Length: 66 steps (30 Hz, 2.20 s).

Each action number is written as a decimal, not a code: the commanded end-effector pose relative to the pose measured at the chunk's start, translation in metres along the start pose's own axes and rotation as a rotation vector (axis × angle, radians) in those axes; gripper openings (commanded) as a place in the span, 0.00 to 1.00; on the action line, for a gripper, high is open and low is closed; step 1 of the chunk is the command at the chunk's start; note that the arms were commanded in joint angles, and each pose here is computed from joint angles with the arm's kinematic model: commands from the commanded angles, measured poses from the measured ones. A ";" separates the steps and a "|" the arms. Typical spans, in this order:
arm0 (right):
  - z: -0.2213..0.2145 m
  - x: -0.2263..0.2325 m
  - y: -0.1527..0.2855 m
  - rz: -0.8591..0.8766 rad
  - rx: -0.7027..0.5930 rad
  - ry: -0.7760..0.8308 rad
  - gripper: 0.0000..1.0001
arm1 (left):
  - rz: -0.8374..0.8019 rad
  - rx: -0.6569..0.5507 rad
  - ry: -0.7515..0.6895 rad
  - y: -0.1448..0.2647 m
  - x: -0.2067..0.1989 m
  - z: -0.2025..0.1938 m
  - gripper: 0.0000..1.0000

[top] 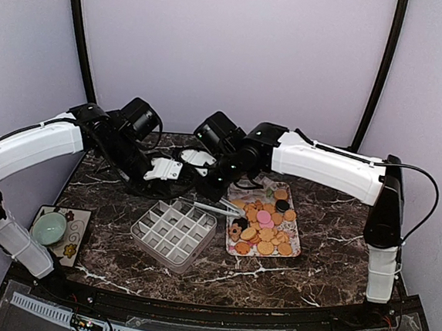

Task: Pack the cookies
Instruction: Pass from the right arm to the left, then pass from the left arm to the right

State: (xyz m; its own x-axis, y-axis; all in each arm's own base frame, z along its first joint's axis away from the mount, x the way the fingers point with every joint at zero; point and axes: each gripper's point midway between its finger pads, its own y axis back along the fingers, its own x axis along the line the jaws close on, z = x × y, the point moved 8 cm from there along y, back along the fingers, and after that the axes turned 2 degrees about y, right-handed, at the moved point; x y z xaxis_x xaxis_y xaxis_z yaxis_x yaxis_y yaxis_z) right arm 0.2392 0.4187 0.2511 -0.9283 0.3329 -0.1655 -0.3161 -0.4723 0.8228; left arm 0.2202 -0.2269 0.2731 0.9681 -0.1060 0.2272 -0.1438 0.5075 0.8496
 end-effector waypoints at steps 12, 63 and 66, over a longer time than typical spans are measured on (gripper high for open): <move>-0.006 -0.099 0.168 -0.079 -0.752 -0.419 1.00 | -0.034 -0.380 0.384 0.051 0.031 0.049 0.00; 0.002 -0.065 0.174 0.523 -1.372 -0.527 1.00 | -0.283 -1.101 0.678 0.149 0.069 0.068 0.00; 0.010 -0.066 0.177 0.548 -1.399 -0.510 1.00 | -0.277 -1.099 0.669 0.146 0.070 0.067 0.00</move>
State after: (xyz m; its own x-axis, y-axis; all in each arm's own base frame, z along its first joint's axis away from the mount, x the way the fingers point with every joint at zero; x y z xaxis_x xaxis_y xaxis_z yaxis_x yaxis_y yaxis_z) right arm 0.2511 0.3184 0.3863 -0.8786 0.0403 0.4759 -0.2369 -0.9020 -0.3609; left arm 0.2570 -0.2201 0.4321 0.8539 -0.0211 -0.5200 0.0019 0.9993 -0.0374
